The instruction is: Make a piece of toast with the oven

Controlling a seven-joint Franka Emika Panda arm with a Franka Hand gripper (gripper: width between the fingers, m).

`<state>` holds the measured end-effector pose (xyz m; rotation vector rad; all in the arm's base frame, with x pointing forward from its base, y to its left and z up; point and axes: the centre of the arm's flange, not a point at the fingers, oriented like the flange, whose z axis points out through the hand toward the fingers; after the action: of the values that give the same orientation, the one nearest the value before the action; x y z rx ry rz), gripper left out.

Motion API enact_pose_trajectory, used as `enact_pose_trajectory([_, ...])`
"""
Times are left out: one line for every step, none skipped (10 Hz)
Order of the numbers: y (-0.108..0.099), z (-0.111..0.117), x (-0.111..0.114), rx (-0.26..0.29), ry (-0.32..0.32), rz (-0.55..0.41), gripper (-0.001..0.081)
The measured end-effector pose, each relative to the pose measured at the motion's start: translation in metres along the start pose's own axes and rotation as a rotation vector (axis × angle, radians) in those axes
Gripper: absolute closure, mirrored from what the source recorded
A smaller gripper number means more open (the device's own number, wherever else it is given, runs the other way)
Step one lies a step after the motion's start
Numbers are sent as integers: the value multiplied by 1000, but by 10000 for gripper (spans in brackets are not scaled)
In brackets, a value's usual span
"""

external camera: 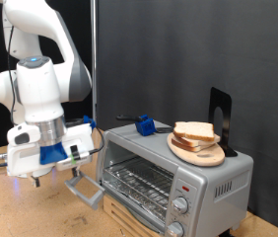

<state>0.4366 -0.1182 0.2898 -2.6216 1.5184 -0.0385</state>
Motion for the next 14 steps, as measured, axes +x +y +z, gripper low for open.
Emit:
enact_pose_trajectory([3,10,7,-14,12,13,-2])
enact_pose_trajectory([6,20,13,-28,25,27,-2])
enact_pose_trajectory([6,31,20,-38,37,47,-2])
enact_pose_trajectory([4,44,23,-43,45,67,-2])
enact_pose_trajectory([3,55,28,-46,58,89,-2])
enact_pose_trajectory([2,67,34,-52,63,102,-2])
enact_pose_trajectory([1,77,38,-57,66,100,-2])
enact_pose_trajectory([1,86,41,-61,61,89,-2])
enact_pose_trajectory([1,91,44,-62,54,73,-2])
enact_pose_trajectory([1,93,45,-60,51,47,-2])
enact_pose_trajectory([0,91,46,-57,51,8,-2])
enact_pose_trajectory([-1,86,45,-55,50,-40,-2])
enact_pose_trajectory([0,80,43,-77,40,-90,-2])
enact_pose_trajectory([3,75,40,-109,35,-117,-2])
